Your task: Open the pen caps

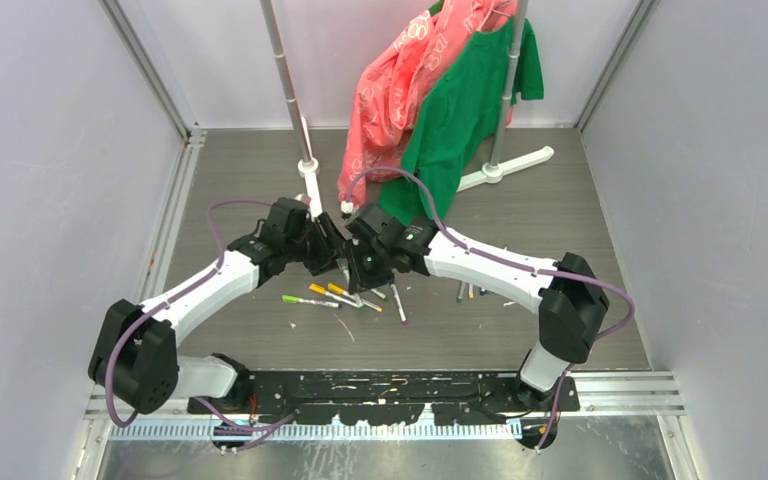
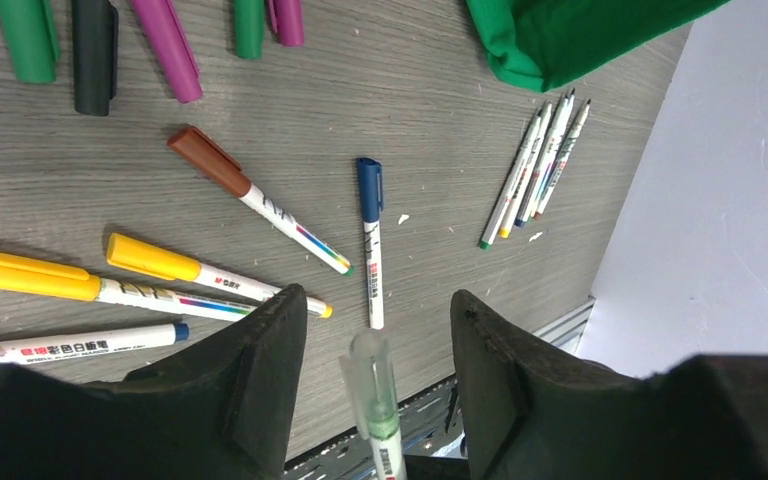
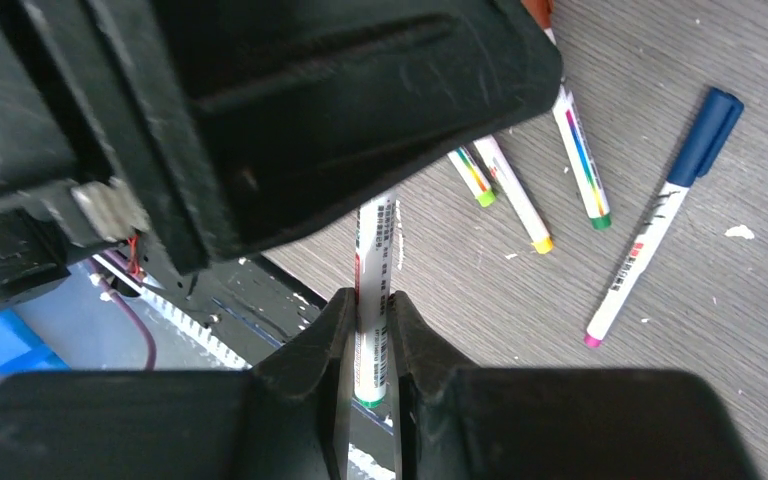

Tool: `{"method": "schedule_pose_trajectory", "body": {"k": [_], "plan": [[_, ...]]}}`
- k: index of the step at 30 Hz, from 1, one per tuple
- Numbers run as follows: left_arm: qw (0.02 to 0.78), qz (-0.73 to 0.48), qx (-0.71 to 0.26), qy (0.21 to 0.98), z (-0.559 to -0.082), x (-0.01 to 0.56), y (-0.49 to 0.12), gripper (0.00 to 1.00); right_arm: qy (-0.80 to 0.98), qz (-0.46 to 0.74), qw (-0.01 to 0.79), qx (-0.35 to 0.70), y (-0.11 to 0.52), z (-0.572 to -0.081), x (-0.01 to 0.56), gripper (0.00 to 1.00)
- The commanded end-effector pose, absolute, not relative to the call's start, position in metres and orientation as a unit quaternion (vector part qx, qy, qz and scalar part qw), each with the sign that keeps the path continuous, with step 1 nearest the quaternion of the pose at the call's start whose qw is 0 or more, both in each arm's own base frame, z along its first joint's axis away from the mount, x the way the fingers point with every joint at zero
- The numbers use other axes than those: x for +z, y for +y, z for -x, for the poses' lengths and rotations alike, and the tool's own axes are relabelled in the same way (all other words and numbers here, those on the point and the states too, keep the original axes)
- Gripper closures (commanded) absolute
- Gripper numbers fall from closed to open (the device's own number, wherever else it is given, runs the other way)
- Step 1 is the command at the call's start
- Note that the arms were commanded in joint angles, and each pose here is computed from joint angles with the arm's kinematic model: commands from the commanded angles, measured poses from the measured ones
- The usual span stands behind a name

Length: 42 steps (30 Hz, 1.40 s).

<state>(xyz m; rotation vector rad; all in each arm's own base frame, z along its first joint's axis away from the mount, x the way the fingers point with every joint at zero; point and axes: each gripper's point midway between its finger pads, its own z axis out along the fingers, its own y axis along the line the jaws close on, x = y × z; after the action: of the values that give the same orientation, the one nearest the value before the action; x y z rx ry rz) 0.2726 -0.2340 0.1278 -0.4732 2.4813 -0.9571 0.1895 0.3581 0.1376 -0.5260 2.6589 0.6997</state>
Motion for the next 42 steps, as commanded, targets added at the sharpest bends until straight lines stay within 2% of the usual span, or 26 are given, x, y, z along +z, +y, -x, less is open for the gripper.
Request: {"method": "schedule_pose_trajectory", "body": {"k": [1,5,7,11,13,14,19,25,31,42], "plan": [[0.238,0.161,-0.378,0.88,-0.281,0.146,-0.246,0.46,0.921,0.185,0.189,0.287,0.381,-0.196,0.163,0.99],[0.241,0.161,-0.381,0.878,-0.282,0.148,-0.246,0.55,0.92,0.185,0.187,0.29,0.383,-0.196,0.163,0.99],[0.242,0.161,-0.382,0.877,-0.281,0.148,-0.246,0.63,0.92,0.185,0.188,0.291,0.384,-0.197,0.163,0.99],[0.245,0.161,-0.383,0.876,-0.28,0.149,-0.245,0.83,0.92,0.184,0.192,0.289,0.383,-0.198,0.163,0.99],[0.245,0.162,-0.383,0.876,-0.279,0.148,-0.244,0.97,0.92,0.183,0.193,0.289,0.382,-0.198,0.163,0.99],[0.246,0.163,-0.382,0.876,-0.279,0.148,-0.243,1.0,0.92,0.182,0.194,0.289,0.382,-0.198,0.163,0.99],[0.255,0.166,-0.379,0.874,-0.278,0.149,-0.239,1.0,0.919,0.179,0.196,0.29,0.382,-0.199,0.163,0.98],[0.26,0.165,-0.381,0.872,-0.278,0.153,-0.239,1.0,0.92,0.179,0.19,0.293,0.388,-0.201,0.158,0.83],[0.258,0.164,-0.386,0.87,-0.278,0.158,-0.241,1.0,0.921,0.177,0.182,0.294,0.392,-0.201,0.151,0.76],[0.254,0.163,-0.383,0.873,-0.278,0.158,-0.241,1.0,0.923,0.173,0.181,0.291,0.395,-0.204,0.144,0.74]]}}
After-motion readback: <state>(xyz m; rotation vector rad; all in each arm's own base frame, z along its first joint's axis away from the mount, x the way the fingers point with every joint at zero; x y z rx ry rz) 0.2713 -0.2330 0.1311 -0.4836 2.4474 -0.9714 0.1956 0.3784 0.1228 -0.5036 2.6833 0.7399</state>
